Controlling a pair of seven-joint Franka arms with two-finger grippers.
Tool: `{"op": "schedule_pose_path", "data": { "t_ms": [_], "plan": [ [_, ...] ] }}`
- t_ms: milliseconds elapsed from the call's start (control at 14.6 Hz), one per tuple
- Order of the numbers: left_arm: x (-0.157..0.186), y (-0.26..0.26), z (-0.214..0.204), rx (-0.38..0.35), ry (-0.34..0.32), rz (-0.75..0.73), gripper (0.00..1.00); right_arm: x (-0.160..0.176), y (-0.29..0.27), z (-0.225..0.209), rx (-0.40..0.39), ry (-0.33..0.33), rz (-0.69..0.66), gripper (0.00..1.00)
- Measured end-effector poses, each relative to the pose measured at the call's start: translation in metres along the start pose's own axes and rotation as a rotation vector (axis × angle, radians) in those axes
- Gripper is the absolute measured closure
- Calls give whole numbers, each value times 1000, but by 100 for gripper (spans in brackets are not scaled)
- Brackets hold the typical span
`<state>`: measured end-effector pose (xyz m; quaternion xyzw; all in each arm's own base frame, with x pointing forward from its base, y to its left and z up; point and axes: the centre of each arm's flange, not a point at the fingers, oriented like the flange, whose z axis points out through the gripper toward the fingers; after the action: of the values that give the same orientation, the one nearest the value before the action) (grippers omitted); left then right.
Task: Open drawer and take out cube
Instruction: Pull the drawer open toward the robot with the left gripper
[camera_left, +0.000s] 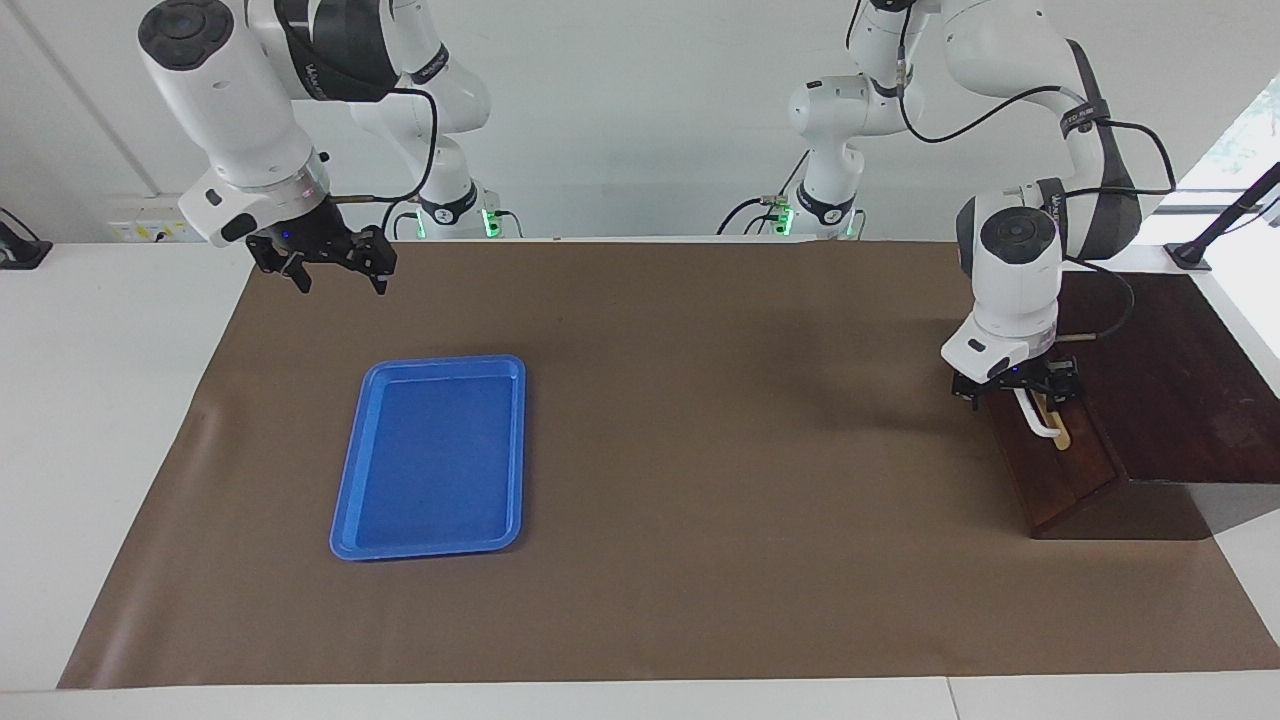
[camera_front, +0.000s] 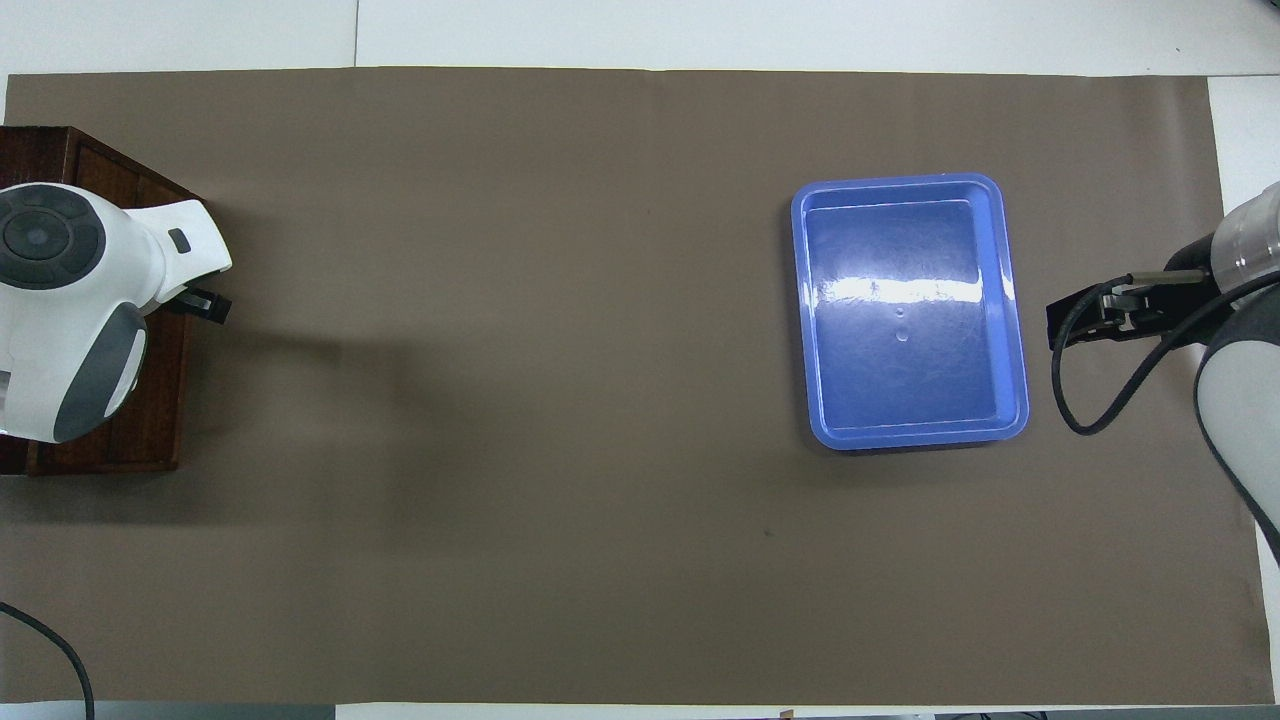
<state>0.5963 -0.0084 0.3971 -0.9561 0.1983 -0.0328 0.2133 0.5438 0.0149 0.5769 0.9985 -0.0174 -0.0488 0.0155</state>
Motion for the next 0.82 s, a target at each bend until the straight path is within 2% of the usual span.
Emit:
{"op": "schedule_pose_path", "data": {
  "t_ms": [206, 480, 823],
  "plan": [
    [1, 12, 4, -7, 0, -31, 0, 0, 4, 2, 1, -4, 7, 0],
    [17, 53, -8, -7, 23, -118, 0, 0, 4, 3, 0, -7, 7, 0],
    [34, 92, -31, -76, 54, -207, 0, 0, 4, 3, 0, -7, 7, 0]
  ]
}}
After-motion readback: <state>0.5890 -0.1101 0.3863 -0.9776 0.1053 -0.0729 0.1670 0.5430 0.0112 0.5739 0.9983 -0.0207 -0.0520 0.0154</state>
